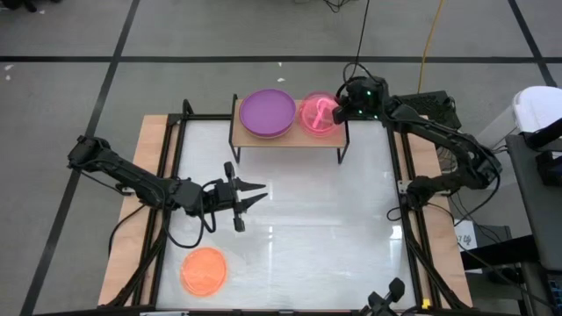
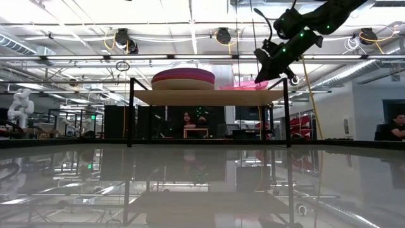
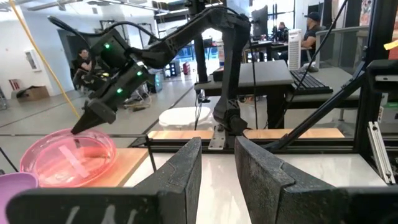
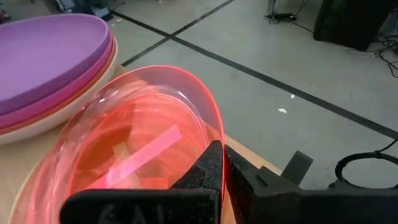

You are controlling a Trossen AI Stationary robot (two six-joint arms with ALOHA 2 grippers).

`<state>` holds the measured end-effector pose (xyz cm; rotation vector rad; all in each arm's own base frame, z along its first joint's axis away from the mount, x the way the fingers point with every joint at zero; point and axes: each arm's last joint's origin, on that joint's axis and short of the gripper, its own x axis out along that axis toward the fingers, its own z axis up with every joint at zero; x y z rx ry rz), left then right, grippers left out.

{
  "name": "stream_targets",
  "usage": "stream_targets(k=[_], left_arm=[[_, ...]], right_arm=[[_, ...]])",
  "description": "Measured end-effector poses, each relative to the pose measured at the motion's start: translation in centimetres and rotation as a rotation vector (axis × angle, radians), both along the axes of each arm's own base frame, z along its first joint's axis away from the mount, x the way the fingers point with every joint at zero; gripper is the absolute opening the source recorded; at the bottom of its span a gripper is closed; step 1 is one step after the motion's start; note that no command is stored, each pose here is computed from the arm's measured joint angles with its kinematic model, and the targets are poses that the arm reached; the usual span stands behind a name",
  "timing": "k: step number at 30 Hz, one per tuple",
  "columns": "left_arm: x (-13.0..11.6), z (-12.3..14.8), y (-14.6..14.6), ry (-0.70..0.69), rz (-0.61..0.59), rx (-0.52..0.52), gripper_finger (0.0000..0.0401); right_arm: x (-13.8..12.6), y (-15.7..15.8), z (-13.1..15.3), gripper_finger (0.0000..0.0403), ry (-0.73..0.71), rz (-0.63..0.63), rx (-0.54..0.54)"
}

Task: Place and stack plates onto a shelf
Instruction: Stack the light pink plate on top of the light green plate on the shelf, then stack the light orange plate on top of the light pink plate on the shelf

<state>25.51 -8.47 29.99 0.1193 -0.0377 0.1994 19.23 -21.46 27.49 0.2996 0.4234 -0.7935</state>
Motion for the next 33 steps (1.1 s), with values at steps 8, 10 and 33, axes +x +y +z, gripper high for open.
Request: stream_targets(k=[8, 10, 33], left_arm=[[0.0, -0.1, 0.0, 0.005, -0.001, -0.015, 0.0103], [0.0, -0.1, 0.0, 0.005, -0.001, -0.016, 0.0103], [-0.1, -1.8, -0.2, 0.159, -0.004, -0.040, 0.0103]], right_arm=[[-0.2, -0.1, 0.0, 0.0000, 0.019, 0.008, -0.014], [-0.2, 0.1, 0.2, 0.0001, 0.021, 0.016, -0.030], [-3.4, 8.5, 7.5, 0.0155, -0.272, 0.437, -0.240]])
